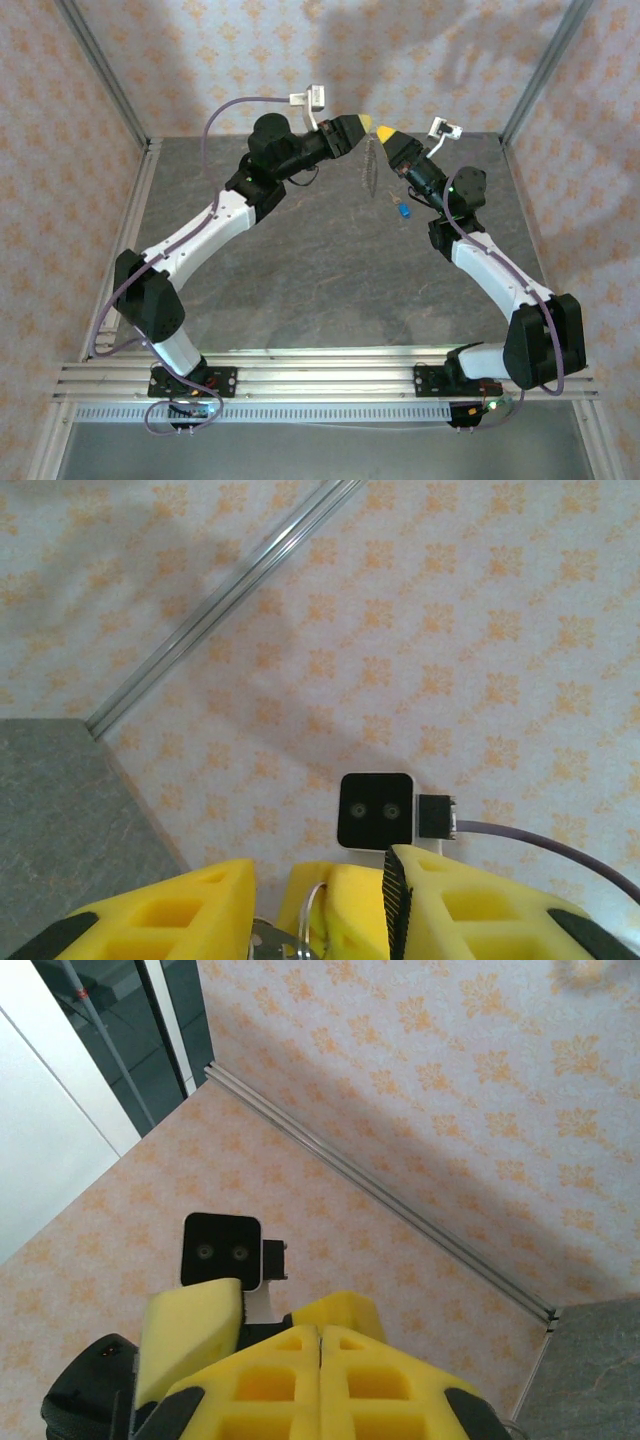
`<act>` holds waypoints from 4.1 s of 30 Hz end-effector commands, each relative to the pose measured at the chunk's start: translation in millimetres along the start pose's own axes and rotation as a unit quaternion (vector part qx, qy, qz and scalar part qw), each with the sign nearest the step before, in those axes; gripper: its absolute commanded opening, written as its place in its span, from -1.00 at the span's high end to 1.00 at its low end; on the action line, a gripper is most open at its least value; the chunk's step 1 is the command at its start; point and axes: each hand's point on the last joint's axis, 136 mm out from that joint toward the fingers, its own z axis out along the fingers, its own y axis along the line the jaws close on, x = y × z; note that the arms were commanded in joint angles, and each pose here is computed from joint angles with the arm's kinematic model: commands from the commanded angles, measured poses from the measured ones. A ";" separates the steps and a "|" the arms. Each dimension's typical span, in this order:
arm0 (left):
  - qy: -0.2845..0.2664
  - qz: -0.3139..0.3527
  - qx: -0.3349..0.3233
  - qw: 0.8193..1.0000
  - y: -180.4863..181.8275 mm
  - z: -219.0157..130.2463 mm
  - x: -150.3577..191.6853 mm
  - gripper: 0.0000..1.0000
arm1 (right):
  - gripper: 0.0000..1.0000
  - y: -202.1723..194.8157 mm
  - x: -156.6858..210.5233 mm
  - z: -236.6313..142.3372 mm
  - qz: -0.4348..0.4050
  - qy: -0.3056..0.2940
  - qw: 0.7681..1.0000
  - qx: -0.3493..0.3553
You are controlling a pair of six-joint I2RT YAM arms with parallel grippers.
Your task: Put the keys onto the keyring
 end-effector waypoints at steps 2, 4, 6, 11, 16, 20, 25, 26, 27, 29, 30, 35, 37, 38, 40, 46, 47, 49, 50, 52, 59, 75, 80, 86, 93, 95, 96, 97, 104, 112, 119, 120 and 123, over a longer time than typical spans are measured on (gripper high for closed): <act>0.009 0.016 0.010 1.000 -5.7 5.7 4.5 0.21 | 1.00 28.9 -6.3 -2.5 -0.023 -0.013 0.999 -0.041; 0.010 0.015 0.011 1.000 -5.8 6.3 4.9 0.21 | 1.00 28.2 -6.4 -2.6 -0.023 -0.013 0.999 -0.040; 0.011 0.015 0.014 1.000 -6.3 7.4 6.1 0.21 | 1.00 26.4 -5.4 -2.2 -0.021 -0.011 0.999 -0.038; 0.015 0.014 0.019 1.000 -9.3 9.7 8.2 0.29 | 1.00 26.1 -5.6 -2.0 -0.021 -0.011 0.999 -0.038; 0.020 0.014 0.026 0.999 -12.0 11.6 10.9 0.40 | 1.00 25.5 -5.0 -2.0 -0.021 -0.011 0.999 -0.038; 0.020 0.013 0.028 0.999 -13.6 11.6 11.3 0.50 | 1.00 24.8 -5.3 -2.3 -0.021 -0.012 0.999 -0.037; 0.023 0.013 0.031 0.999 -15.1 12.2 13.9 0.58 | 1.00 22.6 -4.9 -2.5 -0.020 -0.013 0.999 -0.033; 0.022 0.013 0.032 0.999 -15.9 12.0 13.9 0.61 | 1.00 22.6 -4.7 -2.3 -0.020 -0.012 0.999 -0.033; 0.023 0.013 0.032 0.999 -15.9 12.3 14.3 0.65 | 1.00 21.9 -4.6 -2.7 -0.020 -0.012 0.999 -0.032; 0.024 0.014 0.035 0.999 -17.7 12.8 15.0 0.76 | 1.00 21.9 -4.4 -2.6 -0.020 -0.012 0.999 -0.032; 0.025 0.014 0.035 0.999 -17.1 13.4 16.1 0.82 | 1.00 21.6 -4.4 -2.7 -0.020 -0.012 0.999 -0.032; 0.029 0.021 0.029 0.999 -16.8 13.9 16.8 1.00 | 1.00 18.2 -4.7 -4.2 -0.019 -0.007 1.000 -0.019; 0.034 0.033 0.022 0.999 -16.2 13.2 16.2 1.00 | 0.77 12.7 -10.1 -10.9 -0.020 -0.012 1.000 0.001; 0.039 0.040 0.021 0.998 -16.3 12.8 16.2 1.00 | 0.63 10.7 -15.2 -17.1 -0.022 -0.018 1.000 0.012; 0.051 0.054 0.024 0.997 -19.6 11.7 15.0 1.00 | 0.47 7.0 -25.0 -31.3 -0.025 -0.032 0.999 0.031; 0.130 0.097 0.058 0.985 -32.8 13.5 23.9 1.00 | 0.43 7.4 -30.4 -56.7 -0.038 -0.023 0.997 0.062; 0.144 0.104 0.062 0.982 -35.4 13.8 25.6 1.00 | 0.45 9.0 -27.9 -58.1 -0.044 -0.014 0.997 0.064; 0.165 0.120 0.070 0.976 -37.3 13.8 28.0 1.00 | 0.46 10.9 -23.0 -59.3 -0.050 -0.001 0.997 0.065; 0.173 0.125 0.077 0.974 -40.0 13.1 28.1 1.00 | 0.46 13.5 -21.1 -59.8 -0.053 0.006 0.997 0.063; 0.189 0.131 0.087 0.969 -42.5 12.6 29.7 1.00 | 0.46 18.8 -16.9 -59.2 -0.060 0.021 0.996 0.055; 0.216 0.137 0.108 0.961 -48.5 11.7 34.0 1.00 | 0.40 36.1 -10.8 -57.6 -0.072 0.047 0.996 0.023; 0.209 0.127 0.121 0.962 -53.1 15.8 32.2 1.00 | 0.38 44.9 -17.7 -43.5 -0.053 0.032 0.998 -0.016; 0.209 0.126 0.121 0.962 -53.3 16.1 32.4 1.00 | 0.39 43.0 -14.4 -35.0 -0.050 0.037 0.998 -0.018; 0.208 0.126 0.121 0.962 -52.7 16.7 32.6 1.00 | 0.54 47.5 -10.4 -29.0 -0.050 0.042 0.998 -0.027; 0.205 0.127 0.120 0.963 -52.9 17.7 31.0 1.00 | 0.85 35.3 -4.5 -28.4 -0.042 0.050 0.998 -0.017; 0.204 0.127 0.119 0.963 -52.6 18.1 30.8 1.00 | 0.75 32.6 -2.8 -29.9 -0.041 0.051 0.998 -0.014; 0.204 0.127 0.119 0.964 -52.4 18.4 31.0 1.00 | 0.74 30.2 -1.6 -30.4 -0.040 0.051 0.998 -0.011; 0.203 0.127 0.118 0.964 -52.1 18.6 30.6 1.00 | 0.74 27.8 -0.6 -30.8 -0.039 0.052 0.998 -0.008; 0.199 0.125 0.119 0.965 -53.8 20.1 28.4 1.00 | 1.00 34.1 2.1 -36.0 -0.044 0.054 0.997 -0.014; 0.161 0.098 0.083 0.979 -46.3 23.8 15.5 0.49 | 1.00 29.8 -6.6 -39.3 -0.045 0.021 0.999 0.000; 0.039 0.043 0.014 0.998 -22.8 8.8 -9.1 -0.25 | 1.00 24.9 -21.4 -41.8 -0.039 -0.031 0.999 0.008; 0.027 0.035 0.008 0.999 -19.3 5.7 -9.9 -0.25 | 1.00 24.8 -23.3 -41.8 -0.035 -0.036 0.999 0.006; 0.009 0.018 -0.006 1.000 -8.7 1.1 -8.0 -0.19 | 1.00 24.5 -28.4 -39.7 -0.025 -0.050 0.998 -0.006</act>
